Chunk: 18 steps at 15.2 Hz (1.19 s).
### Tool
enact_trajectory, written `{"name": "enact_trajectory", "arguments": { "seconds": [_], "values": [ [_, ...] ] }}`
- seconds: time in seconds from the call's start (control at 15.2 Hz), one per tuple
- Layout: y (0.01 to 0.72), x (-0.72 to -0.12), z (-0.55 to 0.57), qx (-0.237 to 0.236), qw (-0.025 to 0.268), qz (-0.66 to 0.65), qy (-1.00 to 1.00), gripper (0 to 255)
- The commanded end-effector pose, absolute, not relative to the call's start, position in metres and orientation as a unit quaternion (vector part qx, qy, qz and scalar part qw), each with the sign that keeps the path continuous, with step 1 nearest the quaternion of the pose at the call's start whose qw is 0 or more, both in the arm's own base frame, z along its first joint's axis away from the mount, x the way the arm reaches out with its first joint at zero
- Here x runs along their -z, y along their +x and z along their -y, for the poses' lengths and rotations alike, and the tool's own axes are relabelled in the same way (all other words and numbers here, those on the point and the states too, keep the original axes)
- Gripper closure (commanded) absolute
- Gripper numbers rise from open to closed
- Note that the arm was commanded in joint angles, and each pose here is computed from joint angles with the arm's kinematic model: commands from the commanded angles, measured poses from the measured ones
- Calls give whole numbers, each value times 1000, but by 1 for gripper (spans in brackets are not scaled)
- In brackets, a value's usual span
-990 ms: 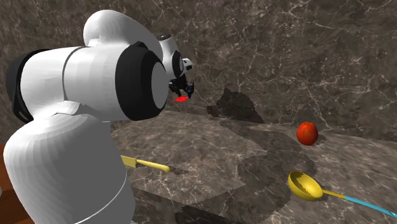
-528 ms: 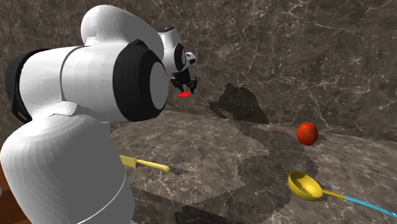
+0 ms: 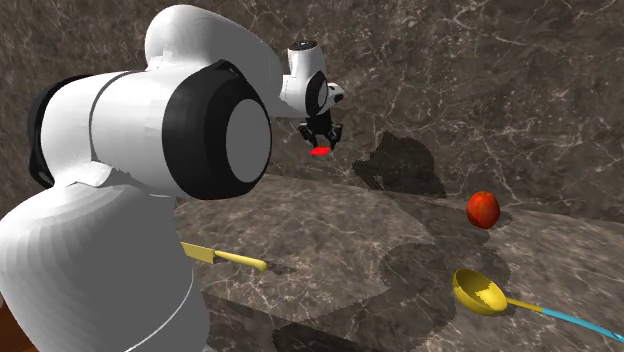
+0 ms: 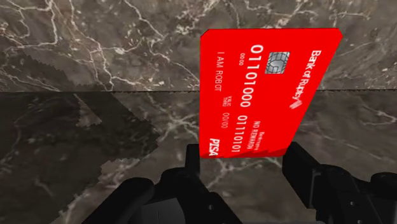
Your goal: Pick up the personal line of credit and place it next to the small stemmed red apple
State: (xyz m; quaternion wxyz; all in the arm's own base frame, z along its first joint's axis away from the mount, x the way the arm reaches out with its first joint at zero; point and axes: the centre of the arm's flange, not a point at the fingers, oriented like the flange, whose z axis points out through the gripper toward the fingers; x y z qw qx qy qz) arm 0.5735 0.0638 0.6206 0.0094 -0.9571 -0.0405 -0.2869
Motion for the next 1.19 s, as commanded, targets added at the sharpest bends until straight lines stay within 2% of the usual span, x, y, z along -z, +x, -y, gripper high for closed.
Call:
{"name": "enact_trajectory", "arguments": {
  "seconds": [0.0,1.12],
  "values": [
    [578,-622,-40,287,10,42,-957,255],
    [611,-623,182,287,10,42,-957,255]
  ]
}}
